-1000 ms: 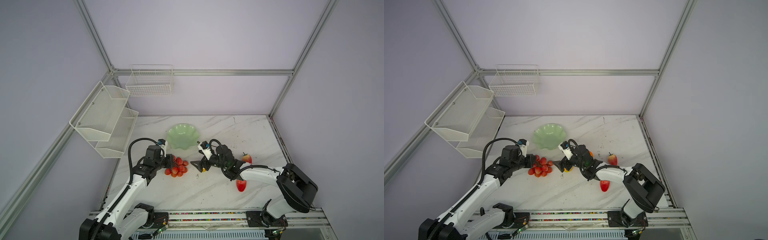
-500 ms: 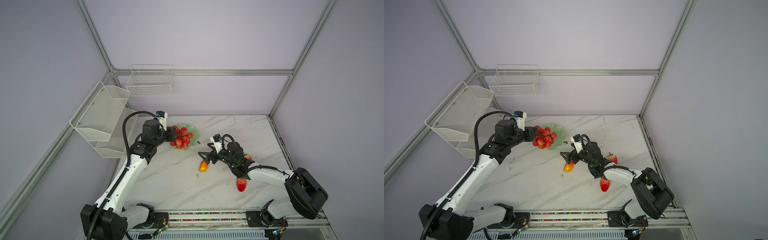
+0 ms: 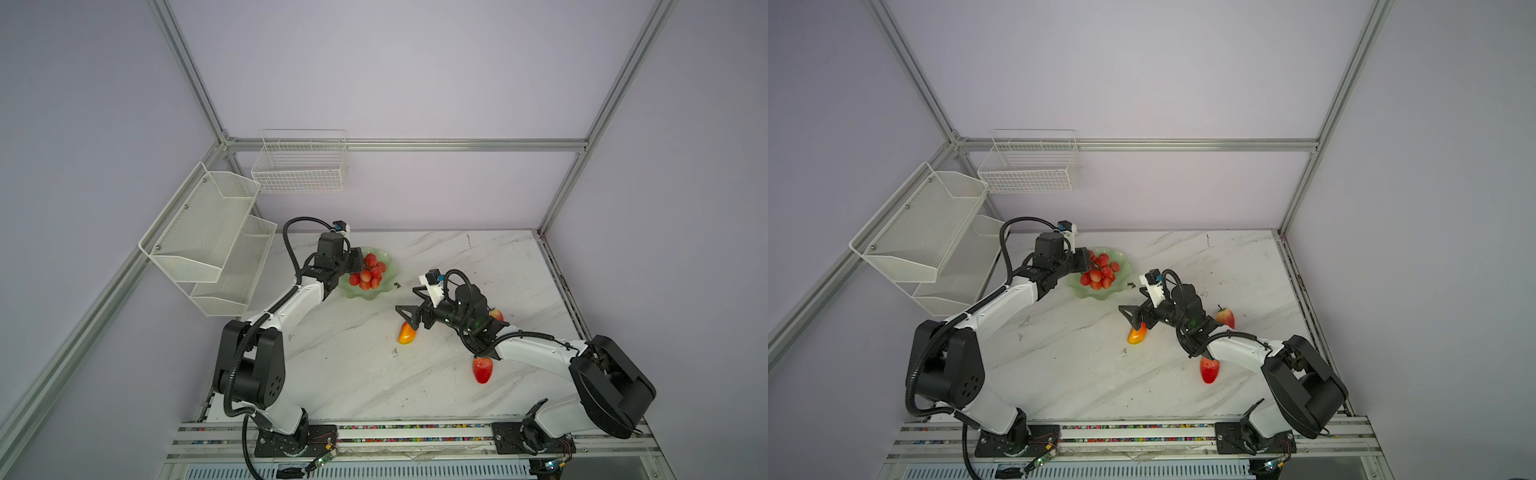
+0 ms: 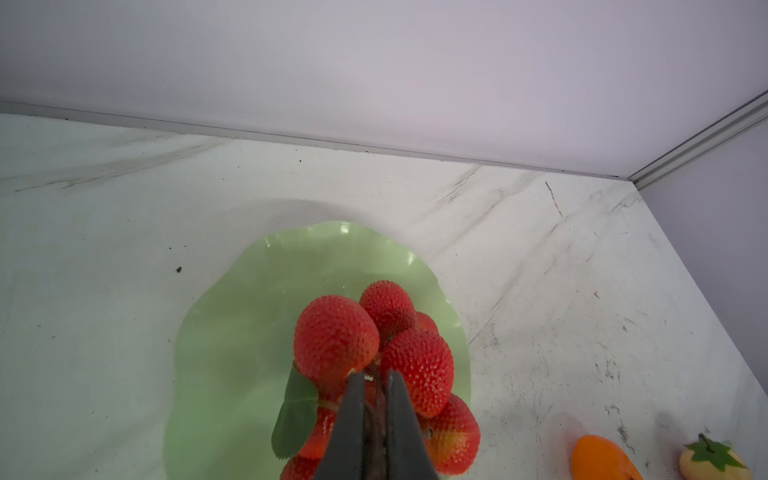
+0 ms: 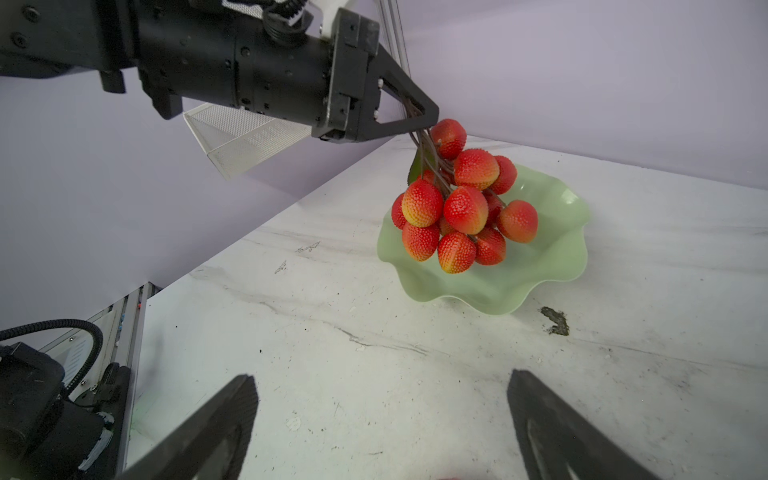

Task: Place and organize the fake fruits in the fruit bowl
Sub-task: 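Lower the berry bunch into the green bowl and open the left gripper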

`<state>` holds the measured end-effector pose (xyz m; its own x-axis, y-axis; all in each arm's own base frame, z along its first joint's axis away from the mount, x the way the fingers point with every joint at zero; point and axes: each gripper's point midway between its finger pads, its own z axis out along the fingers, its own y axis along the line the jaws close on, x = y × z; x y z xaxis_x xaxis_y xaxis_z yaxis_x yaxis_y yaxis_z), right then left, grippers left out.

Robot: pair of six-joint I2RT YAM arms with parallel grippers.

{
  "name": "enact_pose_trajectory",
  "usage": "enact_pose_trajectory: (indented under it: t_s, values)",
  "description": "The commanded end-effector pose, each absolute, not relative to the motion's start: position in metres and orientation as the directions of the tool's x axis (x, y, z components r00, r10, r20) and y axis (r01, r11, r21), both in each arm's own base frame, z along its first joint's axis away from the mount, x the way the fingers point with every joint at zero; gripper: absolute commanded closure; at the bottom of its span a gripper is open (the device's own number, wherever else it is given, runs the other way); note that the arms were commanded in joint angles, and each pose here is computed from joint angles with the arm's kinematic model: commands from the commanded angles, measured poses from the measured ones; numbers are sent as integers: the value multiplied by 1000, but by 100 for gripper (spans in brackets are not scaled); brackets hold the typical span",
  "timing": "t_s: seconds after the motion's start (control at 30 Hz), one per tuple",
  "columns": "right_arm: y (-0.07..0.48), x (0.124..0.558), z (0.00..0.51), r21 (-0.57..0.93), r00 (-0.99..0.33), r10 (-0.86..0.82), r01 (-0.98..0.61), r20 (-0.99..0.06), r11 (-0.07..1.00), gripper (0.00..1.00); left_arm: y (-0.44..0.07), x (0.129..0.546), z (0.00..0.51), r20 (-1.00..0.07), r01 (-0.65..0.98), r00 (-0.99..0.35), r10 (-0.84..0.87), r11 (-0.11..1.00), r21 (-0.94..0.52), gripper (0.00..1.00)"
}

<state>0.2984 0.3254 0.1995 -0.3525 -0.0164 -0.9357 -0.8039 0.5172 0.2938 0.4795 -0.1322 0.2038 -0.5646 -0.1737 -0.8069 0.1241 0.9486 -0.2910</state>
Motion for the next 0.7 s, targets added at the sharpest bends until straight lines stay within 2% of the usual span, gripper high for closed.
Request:
enact_pose_trajectory:
  t_s: [0.0,0.4,0.67]
  values:
    - [324,297,212,278,-317,10,-816,-949,507,3,-139,504,272,-899,181,-385,-211,937,-298,100]
    - [324,301,207,277,-322,5,-806,-947,523,3,-134,510,217,-881,155,-455,-129,963,-221,99]
    - [323,302,206,274,-321,4,-802,-947,530,3,-138,514,193,-863,155,-489,-125,961,-227,96]
